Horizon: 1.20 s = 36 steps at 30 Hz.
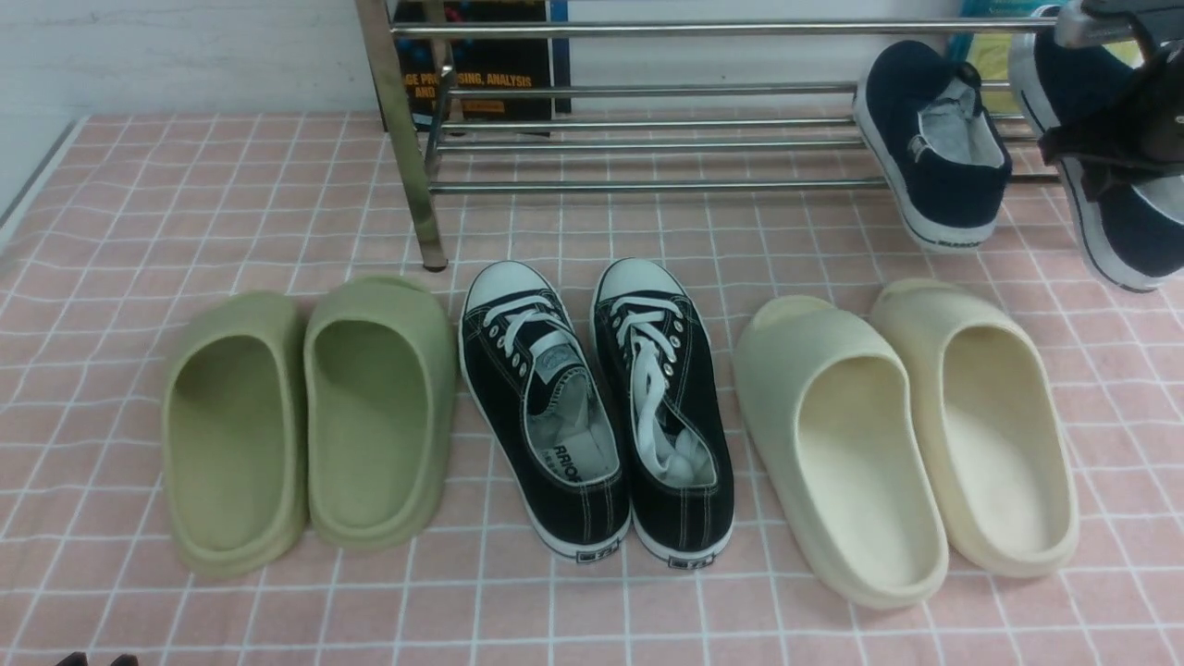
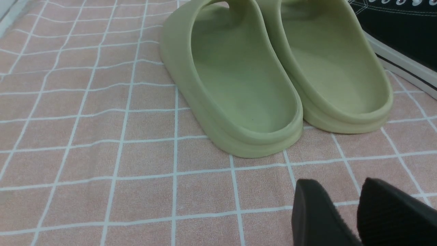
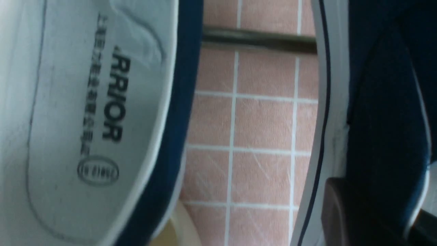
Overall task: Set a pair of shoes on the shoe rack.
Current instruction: Use the right arm to put a shoe into the shoe rack
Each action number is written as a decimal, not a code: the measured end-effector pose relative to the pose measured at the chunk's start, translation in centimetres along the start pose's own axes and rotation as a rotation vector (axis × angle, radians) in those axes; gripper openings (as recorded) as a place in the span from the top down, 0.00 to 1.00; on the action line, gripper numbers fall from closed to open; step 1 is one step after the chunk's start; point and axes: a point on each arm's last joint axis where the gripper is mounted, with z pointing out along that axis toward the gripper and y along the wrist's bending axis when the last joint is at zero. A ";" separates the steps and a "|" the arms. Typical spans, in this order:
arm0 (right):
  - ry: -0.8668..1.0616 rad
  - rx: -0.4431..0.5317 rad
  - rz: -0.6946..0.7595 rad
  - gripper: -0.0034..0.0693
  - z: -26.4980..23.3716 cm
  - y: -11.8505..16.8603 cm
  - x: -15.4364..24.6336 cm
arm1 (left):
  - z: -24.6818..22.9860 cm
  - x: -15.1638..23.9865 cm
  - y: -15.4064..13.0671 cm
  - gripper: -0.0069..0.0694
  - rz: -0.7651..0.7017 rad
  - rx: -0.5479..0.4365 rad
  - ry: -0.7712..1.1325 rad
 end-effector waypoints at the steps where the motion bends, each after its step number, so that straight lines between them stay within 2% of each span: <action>1: 0.000 -0.001 -0.001 0.95 0.1 0.1 -0.1 | 0.0 0.0 0.0 0.60 0.000 0.000 0.000; 8: 0.038 -0.019 -0.017 0.94 3.7 0.8 -1.3 | 0.0 0.0 0.0 0.60 0.000 0.000 0.000; 15: 0.047 -0.018 -0.019 0.89 3.7 0.8 -1.5 | 0.0 0.0 0.0 0.60 0.000 0.000 0.000; 20: 0.041 -0.014 -0.021 0.67 3.3 0.8 -1.6 | 0.0 0.0 0.0 0.60 0.000 0.000 0.000; 21: 0.040 -0.013 -0.022 0.66 3.2 0.7 -1.6 | 0.0 0.0 0.0 0.60 0.000 0.000 0.000; 24: 0.013 -0.007 -0.024 0.49 2.3 0.7 -2.0 | 0.0 0.0 0.0 0.60 0.000 0.000 0.000; 27: 0.005 -0.007 -0.024 0.42 0.7 0.7 -2.3 | 0.0 0.0 0.0 0.60 0.000 0.000 0.000; 33: -0.064 0.000 -0.025 0.42 -4.2 0.7 -3.0 | 0.0 0.0 0.0 0.60 0.000 0.000 0.000; 36: -0.065 0.016 -0.031 0.46 -7.7 0.5 -2.9 | 0.0 0.0 0.0 0.60 0.000 0.000 0.000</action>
